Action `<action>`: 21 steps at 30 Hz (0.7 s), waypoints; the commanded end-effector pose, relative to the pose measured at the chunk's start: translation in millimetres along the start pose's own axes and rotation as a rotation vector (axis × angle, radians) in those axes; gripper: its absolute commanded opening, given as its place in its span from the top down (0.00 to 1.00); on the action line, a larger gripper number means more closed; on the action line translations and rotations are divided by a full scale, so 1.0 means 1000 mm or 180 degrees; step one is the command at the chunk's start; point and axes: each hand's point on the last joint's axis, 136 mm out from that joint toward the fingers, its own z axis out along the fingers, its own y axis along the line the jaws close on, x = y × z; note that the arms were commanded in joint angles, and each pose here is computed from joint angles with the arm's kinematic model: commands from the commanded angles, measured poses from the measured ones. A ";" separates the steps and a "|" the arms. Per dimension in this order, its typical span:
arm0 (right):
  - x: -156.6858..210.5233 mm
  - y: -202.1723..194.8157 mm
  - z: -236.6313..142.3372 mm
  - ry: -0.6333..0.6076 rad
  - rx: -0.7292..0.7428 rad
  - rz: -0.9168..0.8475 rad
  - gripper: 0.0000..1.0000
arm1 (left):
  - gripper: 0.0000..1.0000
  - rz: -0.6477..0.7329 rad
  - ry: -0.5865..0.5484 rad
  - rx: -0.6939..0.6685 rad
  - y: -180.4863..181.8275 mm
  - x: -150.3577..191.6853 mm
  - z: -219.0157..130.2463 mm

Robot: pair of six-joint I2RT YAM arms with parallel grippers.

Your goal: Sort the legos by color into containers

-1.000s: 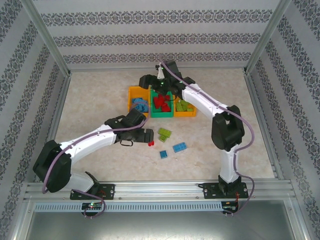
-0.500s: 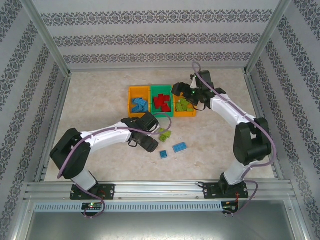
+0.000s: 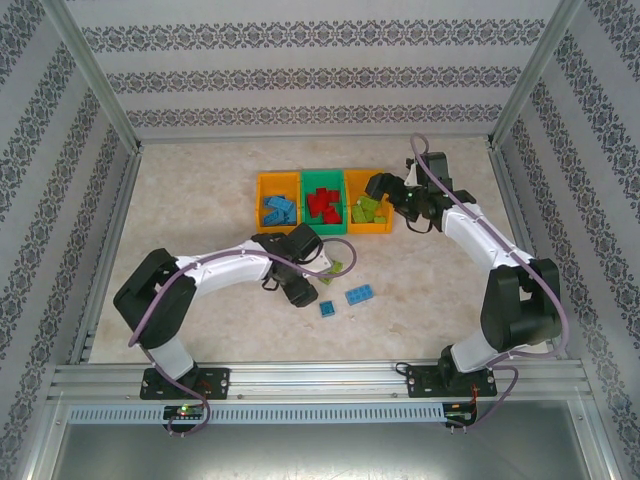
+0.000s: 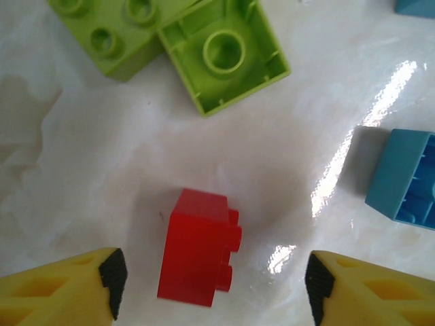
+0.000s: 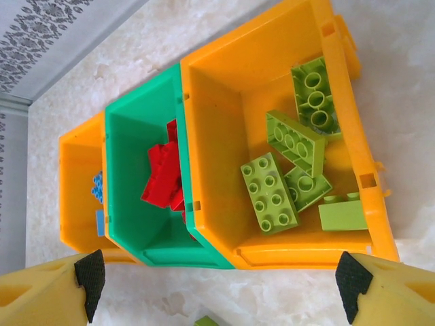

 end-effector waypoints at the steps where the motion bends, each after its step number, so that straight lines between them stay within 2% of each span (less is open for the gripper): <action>1: -0.004 -0.002 -0.011 -0.0097 -0.0013 -0.0047 0.09 | 0.33 0.0274 -0.0024 0.0121 -0.009 -0.010 0.005; 13: -0.014 -0.023 -0.032 -0.0249 0.0051 0.0078 0.08 | 0.34 0.0281 0.0174 0.0178 -0.011 0.002 0.018; 21: -0.008 -0.036 -0.038 -0.0264 0.0115 0.0101 0.08 | 0.58 0.0241 0.0258 0.0146 -0.007 0.008 0.020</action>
